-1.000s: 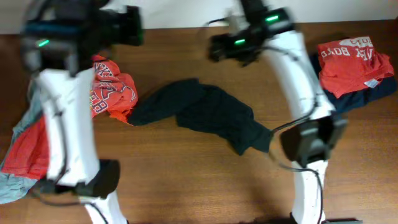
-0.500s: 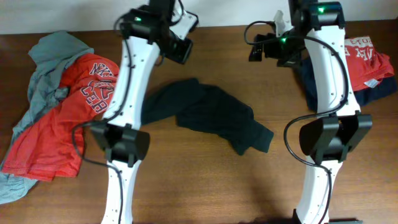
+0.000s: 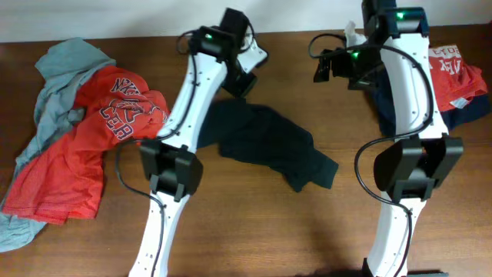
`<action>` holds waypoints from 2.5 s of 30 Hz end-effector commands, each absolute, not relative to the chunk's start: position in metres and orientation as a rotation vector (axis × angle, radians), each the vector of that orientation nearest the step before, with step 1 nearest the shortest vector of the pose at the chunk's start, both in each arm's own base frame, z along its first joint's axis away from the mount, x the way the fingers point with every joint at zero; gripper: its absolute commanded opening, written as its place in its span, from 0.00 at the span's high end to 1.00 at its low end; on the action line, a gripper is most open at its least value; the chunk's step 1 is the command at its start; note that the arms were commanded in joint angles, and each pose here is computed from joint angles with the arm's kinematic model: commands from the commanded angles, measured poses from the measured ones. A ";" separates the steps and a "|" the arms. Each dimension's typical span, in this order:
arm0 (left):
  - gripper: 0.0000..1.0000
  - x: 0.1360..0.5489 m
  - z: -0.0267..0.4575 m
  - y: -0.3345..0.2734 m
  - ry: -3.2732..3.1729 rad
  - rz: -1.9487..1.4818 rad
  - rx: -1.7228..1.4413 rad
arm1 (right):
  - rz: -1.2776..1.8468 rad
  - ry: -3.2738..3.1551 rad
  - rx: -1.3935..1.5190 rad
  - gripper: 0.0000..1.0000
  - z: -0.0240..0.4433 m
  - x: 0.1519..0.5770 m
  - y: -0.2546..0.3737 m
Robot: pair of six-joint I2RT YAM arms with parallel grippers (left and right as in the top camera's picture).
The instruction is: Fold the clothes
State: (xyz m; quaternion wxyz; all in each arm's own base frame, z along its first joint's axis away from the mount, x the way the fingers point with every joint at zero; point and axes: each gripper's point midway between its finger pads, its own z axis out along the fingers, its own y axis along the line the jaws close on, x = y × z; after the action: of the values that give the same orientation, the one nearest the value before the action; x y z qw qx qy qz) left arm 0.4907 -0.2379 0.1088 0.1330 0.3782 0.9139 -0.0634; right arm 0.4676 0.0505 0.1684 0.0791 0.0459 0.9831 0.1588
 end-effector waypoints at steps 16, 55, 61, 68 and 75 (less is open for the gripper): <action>0.59 0.469 0.033 -0.252 2.870 -0.109 1.027 | 0.453 2.923 0.086 0.01 0.171 0.467 0.048; 0.81 0.529 0.158 -0.185 2.649 -0.003 0.549 | 0.457 2.905 0.049 0.02 0.172 0.470 0.048; 0.77 0.512 0.151 -0.203 2.699 -0.137 0.610 | 0.461 2.909 0.049 0.02 0.172 0.469 0.049; 0.65 0.484 0.135 -0.219 2.754 -0.148 0.828 | 0.462 2.910 0.049 0.02 0.172 0.469 0.049; 0.59 0.472 0.105 -0.216 2.851 -0.132 0.892 | 0.461 2.911 0.049 0.02 0.172 0.469 0.049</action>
State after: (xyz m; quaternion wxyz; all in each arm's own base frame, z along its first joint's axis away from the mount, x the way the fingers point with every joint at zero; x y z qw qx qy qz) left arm 0.4764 -0.2187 0.1049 0.0867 0.2820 0.9547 -0.0395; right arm 0.4715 0.0505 0.1614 0.0858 0.0225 0.9836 0.1570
